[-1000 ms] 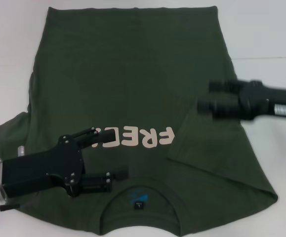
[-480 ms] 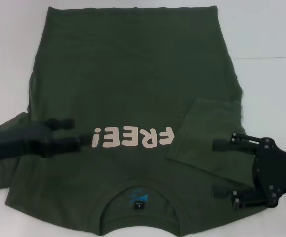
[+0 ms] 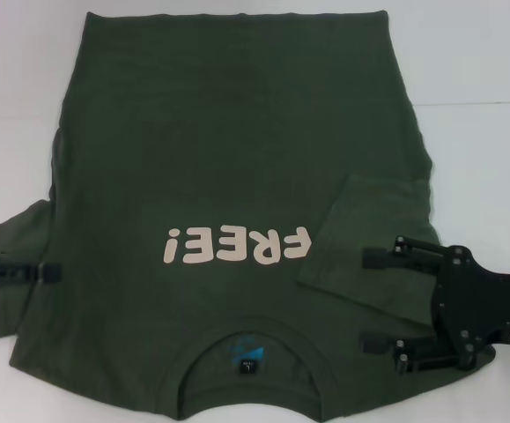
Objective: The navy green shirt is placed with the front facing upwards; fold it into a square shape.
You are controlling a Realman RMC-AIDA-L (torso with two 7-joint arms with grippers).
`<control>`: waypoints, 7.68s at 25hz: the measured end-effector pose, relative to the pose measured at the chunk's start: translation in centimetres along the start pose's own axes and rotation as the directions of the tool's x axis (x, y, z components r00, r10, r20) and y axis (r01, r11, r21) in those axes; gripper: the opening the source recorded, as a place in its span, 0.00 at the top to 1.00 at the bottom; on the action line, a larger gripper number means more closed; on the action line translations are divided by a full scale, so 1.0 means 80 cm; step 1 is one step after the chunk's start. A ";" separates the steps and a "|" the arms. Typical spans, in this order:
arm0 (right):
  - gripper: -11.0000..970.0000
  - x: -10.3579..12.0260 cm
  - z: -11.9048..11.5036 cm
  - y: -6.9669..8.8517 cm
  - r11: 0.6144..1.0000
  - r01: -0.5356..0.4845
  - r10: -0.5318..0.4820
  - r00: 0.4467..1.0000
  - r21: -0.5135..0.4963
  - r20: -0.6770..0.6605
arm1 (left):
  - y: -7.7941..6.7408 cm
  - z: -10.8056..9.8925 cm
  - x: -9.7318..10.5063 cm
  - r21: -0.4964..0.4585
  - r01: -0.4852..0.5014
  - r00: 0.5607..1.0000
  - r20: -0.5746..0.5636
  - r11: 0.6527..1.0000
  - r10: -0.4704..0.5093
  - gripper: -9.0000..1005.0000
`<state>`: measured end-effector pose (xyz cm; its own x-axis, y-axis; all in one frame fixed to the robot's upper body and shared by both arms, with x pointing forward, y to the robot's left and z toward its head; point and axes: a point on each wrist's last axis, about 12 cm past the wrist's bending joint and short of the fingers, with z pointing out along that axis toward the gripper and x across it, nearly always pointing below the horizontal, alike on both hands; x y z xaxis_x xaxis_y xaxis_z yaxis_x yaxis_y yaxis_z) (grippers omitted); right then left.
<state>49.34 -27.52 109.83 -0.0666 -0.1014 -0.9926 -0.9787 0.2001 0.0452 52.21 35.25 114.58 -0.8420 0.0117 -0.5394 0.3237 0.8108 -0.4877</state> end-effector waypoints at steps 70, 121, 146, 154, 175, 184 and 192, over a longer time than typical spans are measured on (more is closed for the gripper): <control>0.03 -0.001 0.020 -0.010 0.999 -0.017 0.018 1.000 -0.031 0.006 | 0.070 0.032 0.021 -0.183 0.447 0.887 -0.038 0.876 -0.460 0.12; 0.03 0.000 0.024 -0.012 0.999 -0.024 0.024 1.000 -0.025 0.015 | 0.068 0.034 0.020 -0.220 0.352 0.922 -0.084 0.910 -0.378 0.94; 0.03 0.000 0.028 -0.012 0.999 -0.024 0.025 0.999 -0.034 0.020 | 0.067 0.006 0.015 -0.133 0.418 0.903 -0.045 0.899 -0.427 0.26; 0.03 0.002 0.028 -0.011 0.999 -0.030 0.031 0.999 -0.037 0.017 | 0.062 0.014 0.014 -0.110 0.415 0.903 -0.067 0.903 -0.424 0.06; 0.03 0.001 0.028 -0.013 0.999 -0.029 0.030 0.999 -0.032 0.019 | 0.063 0.028 0.012 -0.129 0.412 0.903 -0.076 0.902 -0.423 0.08; 0.03 0.001 0.028 -0.013 0.999 -0.028 0.029 0.999 -0.032 0.020 | 0.061 0.036 0.010 -0.165 0.385 0.907 -0.114 0.908 -0.406 0.12; 0.05 0.001 0.028 -0.013 0.999 -0.028 0.029 0.999 -0.032 0.021 | 0.060 0.037 0.009 -0.179 0.373 0.909 -0.128 0.911 -0.397 0.36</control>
<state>50.77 -25.55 109.47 -0.0910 -0.0754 -0.9930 -0.9822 0.1716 0.0769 54.44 37.41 109.78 -0.9489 -0.2366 -0.2090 -0.0962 0.8472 -0.5224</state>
